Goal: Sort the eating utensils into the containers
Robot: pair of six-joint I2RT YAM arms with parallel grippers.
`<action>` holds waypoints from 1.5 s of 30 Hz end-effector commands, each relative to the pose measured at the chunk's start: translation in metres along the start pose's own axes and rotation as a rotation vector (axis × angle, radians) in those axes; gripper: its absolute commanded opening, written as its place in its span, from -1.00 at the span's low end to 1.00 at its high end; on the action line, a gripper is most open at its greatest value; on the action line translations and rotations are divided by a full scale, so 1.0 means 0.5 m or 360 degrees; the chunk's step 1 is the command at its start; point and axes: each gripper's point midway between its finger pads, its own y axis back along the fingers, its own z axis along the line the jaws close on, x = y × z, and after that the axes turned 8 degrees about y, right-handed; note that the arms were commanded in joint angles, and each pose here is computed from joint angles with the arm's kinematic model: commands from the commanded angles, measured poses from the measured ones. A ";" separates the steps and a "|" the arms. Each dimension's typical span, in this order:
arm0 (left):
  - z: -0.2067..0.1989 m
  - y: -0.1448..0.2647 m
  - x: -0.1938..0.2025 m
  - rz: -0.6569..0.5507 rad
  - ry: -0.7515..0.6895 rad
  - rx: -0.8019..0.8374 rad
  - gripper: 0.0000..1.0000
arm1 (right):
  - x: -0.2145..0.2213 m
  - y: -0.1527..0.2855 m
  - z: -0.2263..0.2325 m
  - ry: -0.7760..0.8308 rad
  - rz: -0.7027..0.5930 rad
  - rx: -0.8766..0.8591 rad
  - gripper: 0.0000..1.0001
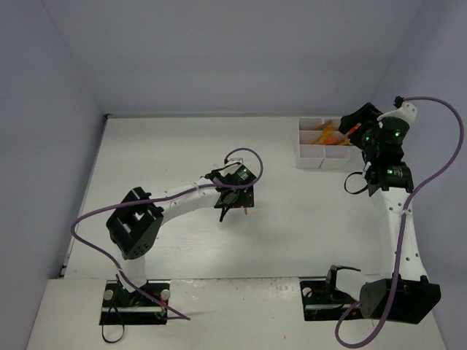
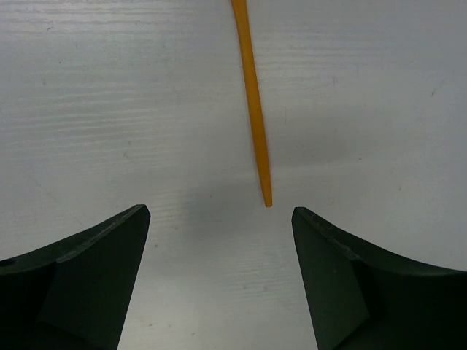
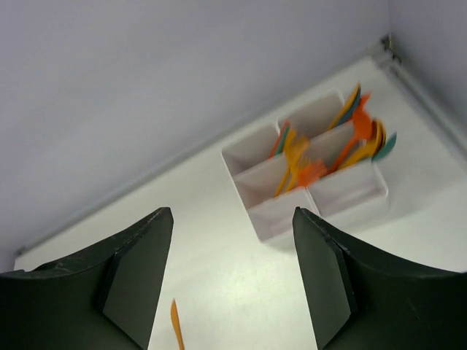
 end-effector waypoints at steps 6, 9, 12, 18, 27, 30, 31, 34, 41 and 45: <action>-0.043 -0.027 -0.061 -0.0188 0.0013 -0.0070 0.29 | 0.045 0.072 0.045 0.0009 0.0050 -0.0108 0.28; -0.043 -0.044 -0.057 -0.0182 -0.0006 -0.0100 0.19 | 0.062 0.082 0.053 0.0027 0.0089 -0.0137 0.29; -0.042 -0.063 -0.048 -0.0164 -0.0024 -0.0124 0.08 | 0.070 0.092 0.057 0.0036 0.0102 -0.0151 0.29; -0.051 -0.081 -0.042 -0.0158 -0.0055 -0.0134 0.02 | 0.095 0.100 0.061 0.0048 0.0157 -0.0177 0.29; -0.033 -0.114 -0.029 -0.0147 -0.0091 -0.0214 -0.28 | 0.119 0.111 0.060 0.0069 0.0212 -0.0199 0.29; -0.022 -0.125 -0.018 -0.0123 -0.0106 -0.0241 -0.40 | 0.126 0.114 0.061 0.0077 0.0227 -0.0211 0.29; -0.018 -0.128 -0.015 -0.0115 -0.0109 -0.0251 -0.43 | 0.127 0.115 0.062 0.0080 0.0231 -0.0219 0.29; -0.002 -0.135 -0.006 -0.0099 -0.0122 -0.0284 -0.67 | 0.135 0.115 0.070 0.0102 0.0260 -0.0269 0.29; 0.009 -0.116 -0.026 -0.0100 -0.0232 -0.0237 -1.00 | 0.182 0.122 0.107 0.0138 0.0410 -0.0491 0.29; -0.010 -0.067 -0.061 -0.0210 -0.0392 -0.0106 -1.00 | 0.227 0.130 0.132 0.0106 0.0555 -0.0648 0.29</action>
